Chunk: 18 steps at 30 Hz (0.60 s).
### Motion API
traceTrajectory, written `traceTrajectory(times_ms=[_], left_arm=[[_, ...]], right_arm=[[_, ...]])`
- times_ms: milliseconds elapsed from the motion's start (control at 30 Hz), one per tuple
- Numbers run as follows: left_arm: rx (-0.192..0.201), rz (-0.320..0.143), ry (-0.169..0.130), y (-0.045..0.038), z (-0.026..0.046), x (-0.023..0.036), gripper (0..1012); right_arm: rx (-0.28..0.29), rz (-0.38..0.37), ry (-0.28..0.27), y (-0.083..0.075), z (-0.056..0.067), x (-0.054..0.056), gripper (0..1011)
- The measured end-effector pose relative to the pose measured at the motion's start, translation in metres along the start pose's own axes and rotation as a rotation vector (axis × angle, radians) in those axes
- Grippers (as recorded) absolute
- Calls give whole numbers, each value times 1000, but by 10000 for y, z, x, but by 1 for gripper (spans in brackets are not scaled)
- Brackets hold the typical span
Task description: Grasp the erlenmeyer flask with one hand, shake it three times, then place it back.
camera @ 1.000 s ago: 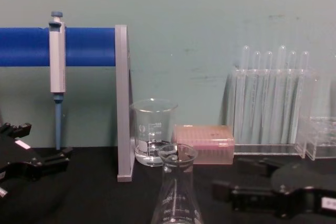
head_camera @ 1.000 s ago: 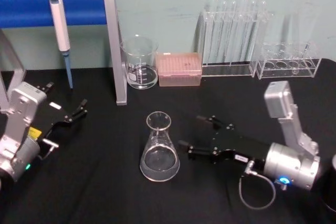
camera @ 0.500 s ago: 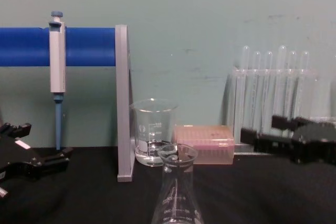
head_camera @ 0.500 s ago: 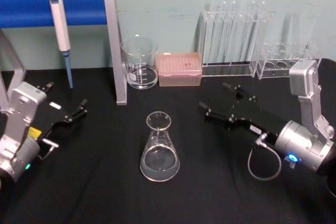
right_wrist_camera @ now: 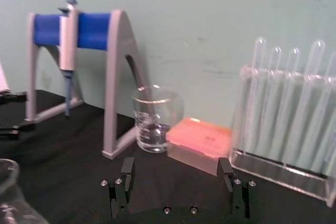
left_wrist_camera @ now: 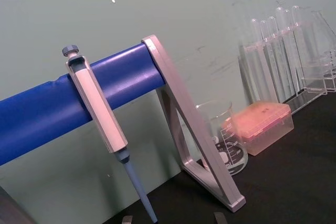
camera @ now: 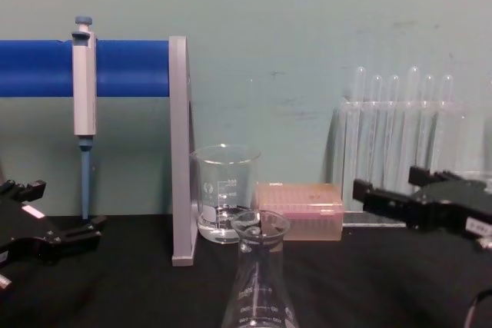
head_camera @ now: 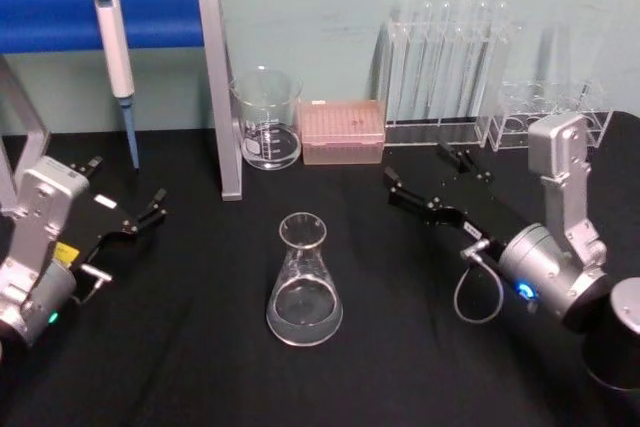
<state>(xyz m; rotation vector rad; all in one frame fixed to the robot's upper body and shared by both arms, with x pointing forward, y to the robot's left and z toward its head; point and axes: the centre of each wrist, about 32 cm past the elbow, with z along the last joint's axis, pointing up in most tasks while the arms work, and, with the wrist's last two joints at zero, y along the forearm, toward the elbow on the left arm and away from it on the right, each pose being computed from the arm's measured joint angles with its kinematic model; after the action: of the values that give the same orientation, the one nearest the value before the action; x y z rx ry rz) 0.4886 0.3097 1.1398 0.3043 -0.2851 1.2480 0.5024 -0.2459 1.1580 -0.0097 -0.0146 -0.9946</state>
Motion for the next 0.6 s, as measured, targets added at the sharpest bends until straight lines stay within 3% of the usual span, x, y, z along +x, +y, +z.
traceTrajectory(times_ms=[333, 600], left_arm=[[0, 0, 0, 0, 0, 0, 1001], [0, 0, 0, 0, 0, 0, 1001]], right_arm=[[-58, -63, -1, 155, -246, -90, 1000], [-95, -72, 8, 183, -358, -100, 1000]])
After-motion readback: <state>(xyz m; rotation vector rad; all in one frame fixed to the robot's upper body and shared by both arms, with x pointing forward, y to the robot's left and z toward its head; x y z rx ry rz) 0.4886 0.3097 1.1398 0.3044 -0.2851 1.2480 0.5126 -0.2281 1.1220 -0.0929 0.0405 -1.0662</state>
